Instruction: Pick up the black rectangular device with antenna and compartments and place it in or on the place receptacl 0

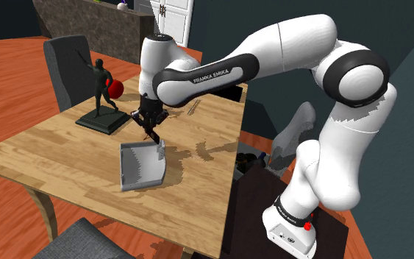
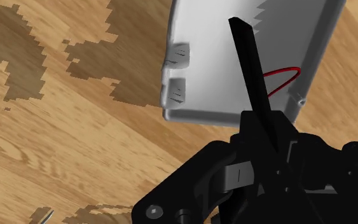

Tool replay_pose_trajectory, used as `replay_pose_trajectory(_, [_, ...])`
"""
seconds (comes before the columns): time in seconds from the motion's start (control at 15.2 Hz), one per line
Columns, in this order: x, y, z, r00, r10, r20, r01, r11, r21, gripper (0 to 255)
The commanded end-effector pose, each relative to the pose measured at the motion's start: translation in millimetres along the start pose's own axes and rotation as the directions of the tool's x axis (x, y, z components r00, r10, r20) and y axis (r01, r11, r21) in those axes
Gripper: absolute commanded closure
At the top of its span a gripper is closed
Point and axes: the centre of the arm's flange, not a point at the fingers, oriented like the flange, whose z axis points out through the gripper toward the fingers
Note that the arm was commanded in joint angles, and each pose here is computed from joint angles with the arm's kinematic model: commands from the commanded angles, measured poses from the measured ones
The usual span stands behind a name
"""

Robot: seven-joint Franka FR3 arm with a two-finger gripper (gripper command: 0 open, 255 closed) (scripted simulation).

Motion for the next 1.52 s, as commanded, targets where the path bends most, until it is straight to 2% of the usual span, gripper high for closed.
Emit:
replay_pose_trajectory(0.0, [-7.3,-22.7,-7.3,1.0,0.0,0.0,0.0,1.0,0.0,255])
replay_pose_trajectory(0.07, [-12.4,-39.2,-11.3,1.0,0.0,0.0,0.0,1.0,0.0,255])
replay_pose_trajectory(1.06, [-23.8,-37.4,67.0,1.0,0.0,0.0,0.0,1.0,0.0,255])
replay_pose_trajectory(1.45, [-24.1,-37.4,69.5,1.0,0.0,0.0,0.0,1.0,0.0,255])
